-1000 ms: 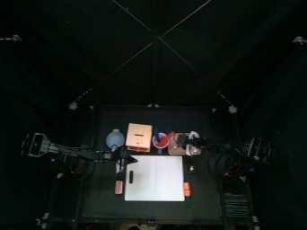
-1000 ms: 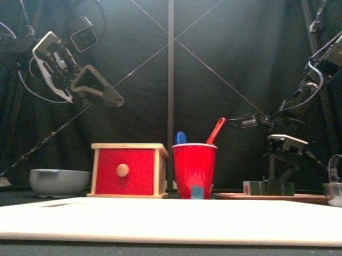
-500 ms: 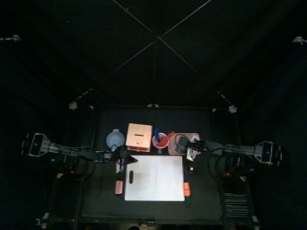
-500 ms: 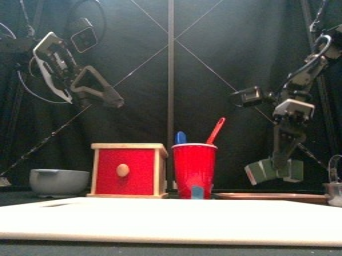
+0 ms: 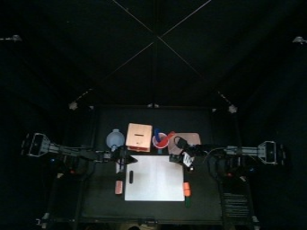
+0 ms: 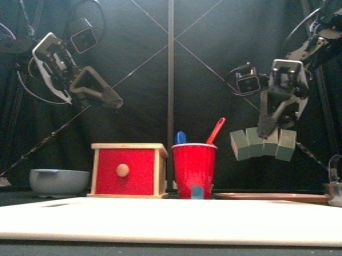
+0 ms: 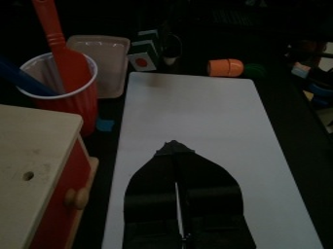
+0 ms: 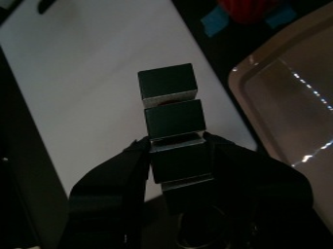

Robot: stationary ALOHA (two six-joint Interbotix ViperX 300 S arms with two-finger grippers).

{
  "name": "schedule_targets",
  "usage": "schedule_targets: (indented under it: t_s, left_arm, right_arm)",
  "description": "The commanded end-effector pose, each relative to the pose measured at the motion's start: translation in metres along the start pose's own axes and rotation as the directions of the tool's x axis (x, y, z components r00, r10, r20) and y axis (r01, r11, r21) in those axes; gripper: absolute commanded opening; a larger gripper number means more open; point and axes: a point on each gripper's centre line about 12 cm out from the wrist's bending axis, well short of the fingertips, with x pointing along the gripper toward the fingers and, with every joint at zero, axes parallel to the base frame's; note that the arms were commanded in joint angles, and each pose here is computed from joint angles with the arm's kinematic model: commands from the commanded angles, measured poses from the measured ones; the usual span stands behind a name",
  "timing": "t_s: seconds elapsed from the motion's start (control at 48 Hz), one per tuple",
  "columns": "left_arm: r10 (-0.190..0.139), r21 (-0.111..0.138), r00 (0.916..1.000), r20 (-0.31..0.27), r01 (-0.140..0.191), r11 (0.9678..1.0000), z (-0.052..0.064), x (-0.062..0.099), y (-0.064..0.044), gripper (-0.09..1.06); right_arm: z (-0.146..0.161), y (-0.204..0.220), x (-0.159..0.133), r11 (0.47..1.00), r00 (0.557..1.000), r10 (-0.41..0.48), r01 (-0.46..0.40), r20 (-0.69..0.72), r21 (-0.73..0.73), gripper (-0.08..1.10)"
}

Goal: Place sushi on board then cut the sushi with the knife then place the pieces on the plate
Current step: Place the sushi on the board

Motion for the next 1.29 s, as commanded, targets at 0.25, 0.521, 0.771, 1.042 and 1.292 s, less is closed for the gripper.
schedule_targets:
  t_s: [0.25,0.521,0.771,1.042,1.292]
  left_arm:
    - [0.006,-0.021,1.0000,0.007,-0.006,0.9998,0.002,0.000,0.000,-0.02]
    - [0.009,-0.023,1.0000,0.003,-0.009,0.9997,0.001,0.000,0.001,-0.02]
    - [0.009,-0.028,1.0000,0.001,-0.009,0.9996,0.000,0.000,0.001,-0.02]
    - [0.010,-0.030,1.0000,0.001,-0.010,0.9995,0.000,0.000,0.001,-0.02]
    - [0.010,-0.030,1.0000,0.001,-0.010,0.9995,0.000,0.000,0.001,-0.02]
  right_arm:
    - [0.010,0.015,0.015,0.994,0.996,0.044,-0.051,0.078,0.100,0.66]
    - [0.010,0.024,0.028,0.986,0.996,0.044,-0.056,0.082,0.156,0.66]
    - [0.009,0.042,0.031,0.974,0.994,0.072,-0.089,0.088,0.207,0.66]
    - [-0.003,0.045,0.038,0.961,0.997,0.062,-0.074,0.052,0.268,0.66]
    - [-0.014,0.049,0.056,0.964,0.999,0.031,-0.028,-0.010,0.266,0.66]
